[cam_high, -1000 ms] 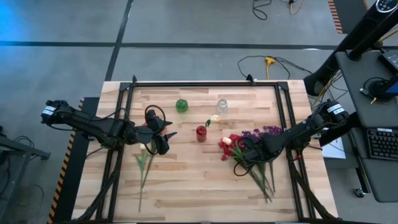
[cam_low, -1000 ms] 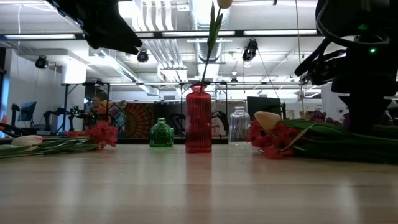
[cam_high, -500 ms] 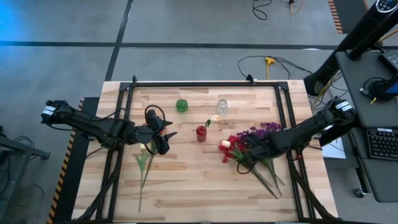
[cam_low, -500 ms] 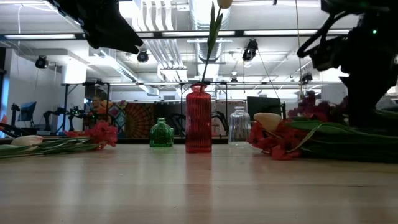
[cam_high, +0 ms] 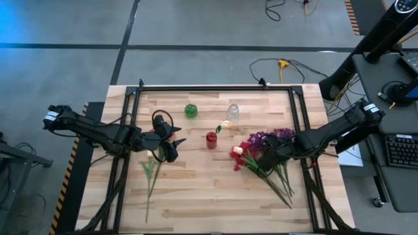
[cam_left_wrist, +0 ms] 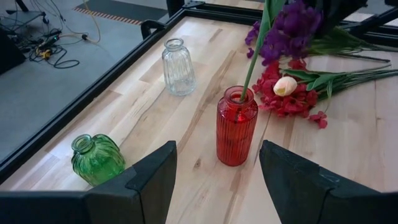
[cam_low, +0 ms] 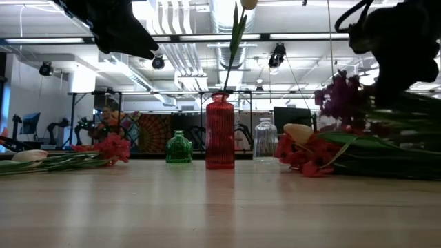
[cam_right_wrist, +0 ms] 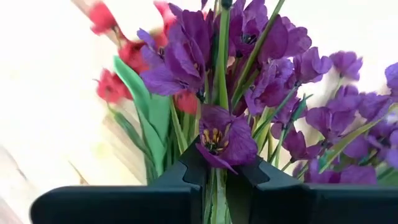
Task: Sort flowers into vase by color
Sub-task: Put the purple flowers into the transparent vase
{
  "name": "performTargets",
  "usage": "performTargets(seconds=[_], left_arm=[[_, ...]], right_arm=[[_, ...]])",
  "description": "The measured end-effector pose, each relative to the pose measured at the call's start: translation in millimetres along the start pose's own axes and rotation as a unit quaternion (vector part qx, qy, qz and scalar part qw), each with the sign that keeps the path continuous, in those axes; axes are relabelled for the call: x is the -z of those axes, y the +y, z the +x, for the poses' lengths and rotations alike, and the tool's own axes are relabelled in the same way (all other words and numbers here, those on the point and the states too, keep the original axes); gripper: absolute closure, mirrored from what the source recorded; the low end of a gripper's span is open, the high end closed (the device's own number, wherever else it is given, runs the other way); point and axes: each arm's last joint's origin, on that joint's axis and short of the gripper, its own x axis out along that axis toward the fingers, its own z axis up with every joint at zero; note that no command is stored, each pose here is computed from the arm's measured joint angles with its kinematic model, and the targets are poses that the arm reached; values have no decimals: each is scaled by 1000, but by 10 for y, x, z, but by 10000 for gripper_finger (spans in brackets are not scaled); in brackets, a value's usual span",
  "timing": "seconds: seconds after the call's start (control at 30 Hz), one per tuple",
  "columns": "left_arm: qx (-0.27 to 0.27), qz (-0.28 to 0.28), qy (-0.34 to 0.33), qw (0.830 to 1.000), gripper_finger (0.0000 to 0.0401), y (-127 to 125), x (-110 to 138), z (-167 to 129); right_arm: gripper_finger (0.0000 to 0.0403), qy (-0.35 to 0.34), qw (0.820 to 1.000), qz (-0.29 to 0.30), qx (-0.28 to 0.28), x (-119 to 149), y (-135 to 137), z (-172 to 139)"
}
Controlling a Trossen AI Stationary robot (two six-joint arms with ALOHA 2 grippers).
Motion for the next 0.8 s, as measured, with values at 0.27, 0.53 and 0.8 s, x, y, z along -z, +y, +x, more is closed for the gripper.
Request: performTargets(seconds=[0.27,0.53,0.8], left_arm=[[0,-1,-1,1000,189,-1,-2,0],[0,-1,-1,1000,189,-1,-2,0],[0,-1,-1,1000,189,-1,-3,0]], right_arm=[[374,-56,998,-7,-22,-9,-54,-162],[374,-149,988,-25,-28,53,-60,-306],[374,-226,971,-52,-52,108,25,-398]])
